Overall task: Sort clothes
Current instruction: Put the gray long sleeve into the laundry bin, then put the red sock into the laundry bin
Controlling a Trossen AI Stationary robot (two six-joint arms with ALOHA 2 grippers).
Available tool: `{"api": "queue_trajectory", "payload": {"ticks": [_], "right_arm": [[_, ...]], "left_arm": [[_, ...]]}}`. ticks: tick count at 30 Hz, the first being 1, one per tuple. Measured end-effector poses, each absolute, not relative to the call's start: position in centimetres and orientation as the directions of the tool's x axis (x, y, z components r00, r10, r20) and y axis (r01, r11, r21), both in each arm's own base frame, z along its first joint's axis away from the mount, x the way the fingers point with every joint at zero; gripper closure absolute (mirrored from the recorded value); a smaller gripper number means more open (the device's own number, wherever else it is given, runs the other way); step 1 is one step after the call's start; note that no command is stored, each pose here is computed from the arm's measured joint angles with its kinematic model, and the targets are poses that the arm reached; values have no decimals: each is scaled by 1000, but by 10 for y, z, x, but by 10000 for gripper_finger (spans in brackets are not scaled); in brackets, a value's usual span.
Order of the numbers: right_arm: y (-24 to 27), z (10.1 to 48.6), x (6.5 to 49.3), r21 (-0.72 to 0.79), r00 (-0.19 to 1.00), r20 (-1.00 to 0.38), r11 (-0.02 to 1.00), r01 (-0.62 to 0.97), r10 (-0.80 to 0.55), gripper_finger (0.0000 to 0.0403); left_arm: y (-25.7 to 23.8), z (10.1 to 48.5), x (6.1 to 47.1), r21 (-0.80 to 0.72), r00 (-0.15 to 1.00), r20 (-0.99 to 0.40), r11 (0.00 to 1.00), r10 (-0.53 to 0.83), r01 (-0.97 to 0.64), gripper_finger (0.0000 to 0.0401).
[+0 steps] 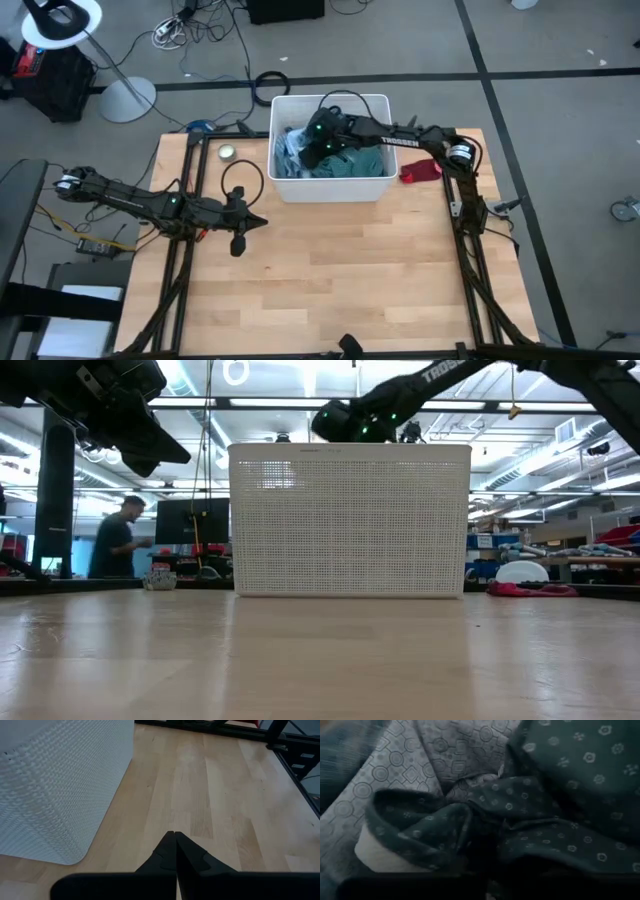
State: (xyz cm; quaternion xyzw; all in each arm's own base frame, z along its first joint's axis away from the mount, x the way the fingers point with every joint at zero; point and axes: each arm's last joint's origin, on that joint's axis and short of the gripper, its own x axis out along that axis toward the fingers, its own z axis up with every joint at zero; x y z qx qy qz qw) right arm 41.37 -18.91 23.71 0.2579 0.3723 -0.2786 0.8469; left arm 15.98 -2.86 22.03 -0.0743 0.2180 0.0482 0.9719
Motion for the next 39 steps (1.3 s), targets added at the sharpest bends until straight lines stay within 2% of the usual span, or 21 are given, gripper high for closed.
{"api": "queue_trajectory", "payload": {"ticks": [11, 21, 27, 32, 39], "right_arm": [[-168, 314, 382, 258, 666, -684, 755, 603, -298, 238], [-139, 383, 328, 234, 715, -620, 794, 561, -323, 230], [-119, 406, 286, 107, 601, -665, 740, 664, -443, 230], [-106, 417, 250, 36, 475, -713, 649, 760, -516, 230], [-94, 427, 206, -46, 326, -709, 503, 863, -626, 230]], "left_arm": [[-29, 220, 160, -125, 901, -430, 984, 61, -126, 401], [-29, 220, 160, -125, 901, -430, 984, 61, -127, 401], [-29, 220, 160, -125, 901, -429, 984, 61, -126, 401], [-29, 220, 160, -128, 901, -430, 984, 61, -128, 401], [-29, 220, 160, -128, 901, -430, 984, 61, -127, 401]]}}
